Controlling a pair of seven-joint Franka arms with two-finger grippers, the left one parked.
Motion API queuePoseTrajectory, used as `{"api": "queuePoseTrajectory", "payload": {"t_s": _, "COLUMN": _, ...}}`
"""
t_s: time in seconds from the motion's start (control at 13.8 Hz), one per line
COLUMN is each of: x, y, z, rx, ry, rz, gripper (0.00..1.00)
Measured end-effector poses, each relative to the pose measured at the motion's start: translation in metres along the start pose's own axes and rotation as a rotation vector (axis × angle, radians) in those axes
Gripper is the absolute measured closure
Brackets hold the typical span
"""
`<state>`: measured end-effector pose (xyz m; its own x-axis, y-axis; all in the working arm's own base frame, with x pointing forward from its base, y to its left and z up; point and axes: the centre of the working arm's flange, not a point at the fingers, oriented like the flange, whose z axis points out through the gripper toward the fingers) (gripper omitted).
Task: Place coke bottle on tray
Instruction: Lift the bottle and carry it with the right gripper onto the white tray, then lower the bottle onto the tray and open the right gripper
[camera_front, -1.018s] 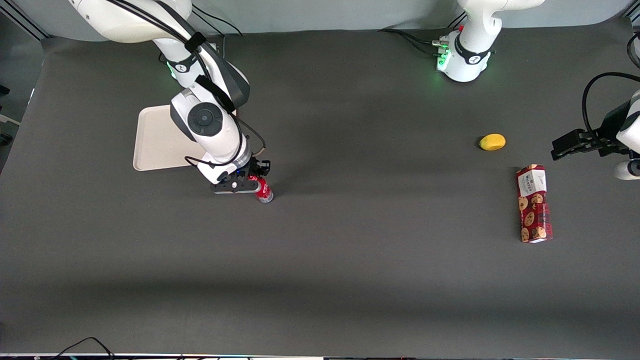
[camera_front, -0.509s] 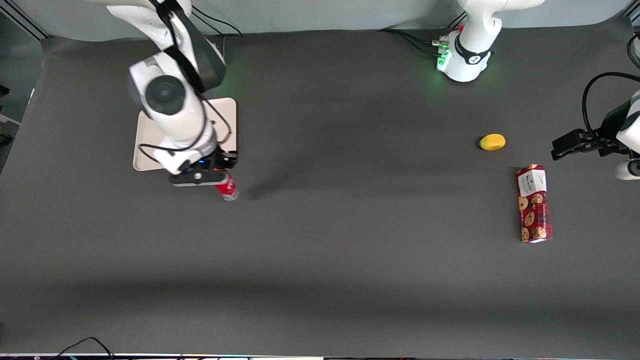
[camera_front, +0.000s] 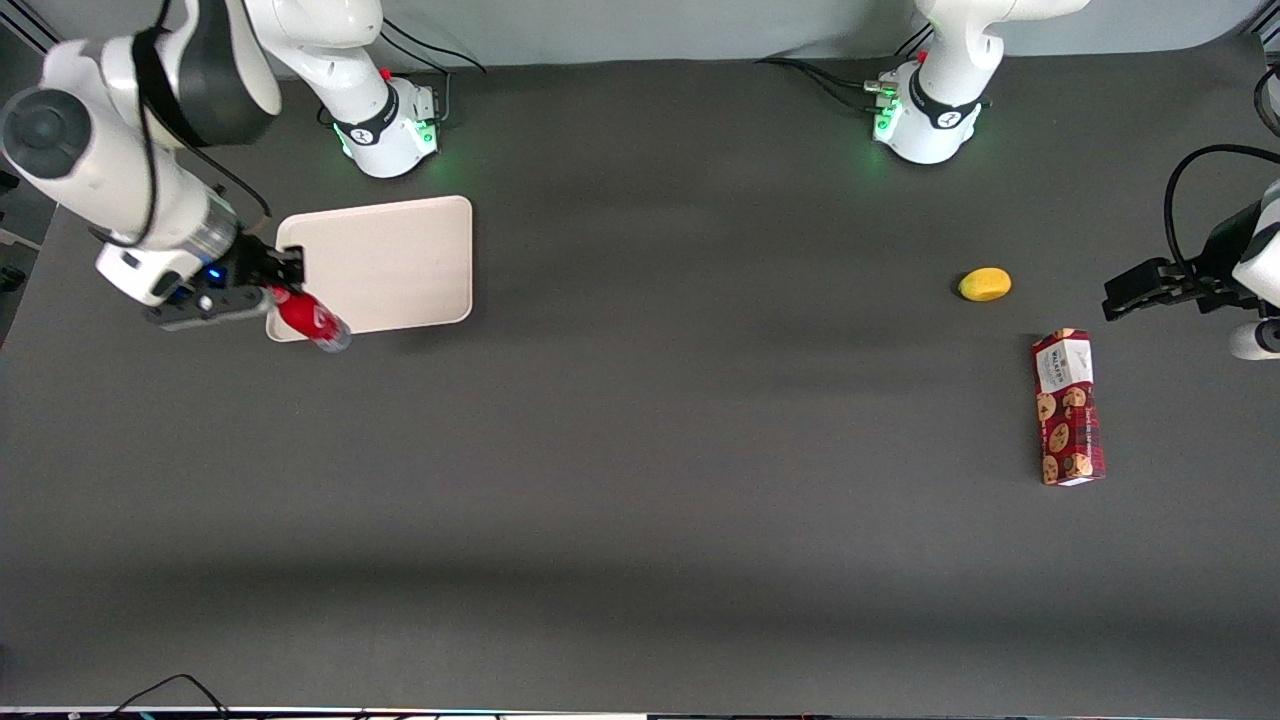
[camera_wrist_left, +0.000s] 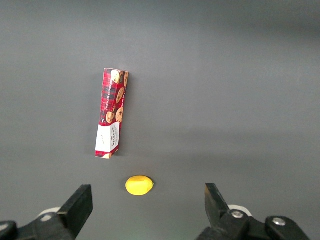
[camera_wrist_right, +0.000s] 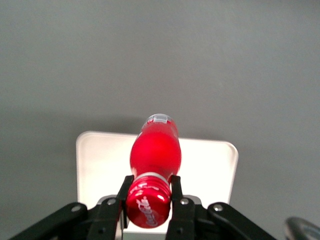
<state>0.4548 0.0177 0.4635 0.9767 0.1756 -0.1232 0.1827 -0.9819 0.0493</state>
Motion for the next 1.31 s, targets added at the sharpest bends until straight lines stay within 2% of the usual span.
{"api": "queuePoseTrajectory", "payload": {"t_s": 0.22, "x": -0.059, "y": 0.051, "z": 0.041, "rx": 0.061, "ry": -0.029, "rz": -0.029, "gripper": 0.67}}
{"api": "queuePoseTrajectory", "payload": {"t_s": 0.36, "x": -0.081, "y": 0.056, "z": 0.070, "rx": 0.082, "ry": -0.051, "rz": -0.042, "gripper": 0.67}}
{"api": "queuePoseTrajectory", "payload": {"t_s": 0.58, "x": -0.092, "y": 0.058, "z": 0.101, "rx": 0.042, "ry": -0.047, "rz": -0.072, "gripper": 0.67}}
{"api": "queuePoseTrajectory", "payload": {"t_s": 0.8, "x": -0.107, "y": 0.093, "z": 0.116, "rx": 0.023, "ry": -0.026, "rz": -0.103, "gripper": 0.67}}
{"api": "queuePoseTrajectory", "payload": {"t_s": 1.02, "x": -0.124, "y": 0.124, "z": 0.130, "rx": 0.053, "ry": -0.018, "rz": -0.091, "gripper": 0.67}}
{"api": "queuePoseTrajectory", "payload": {"t_s": 1.31, "x": -0.130, "y": 0.124, "z": 0.156, "rx": 0.069, "ry": -0.013, "rz": -0.086, "gripper": 0.67}}
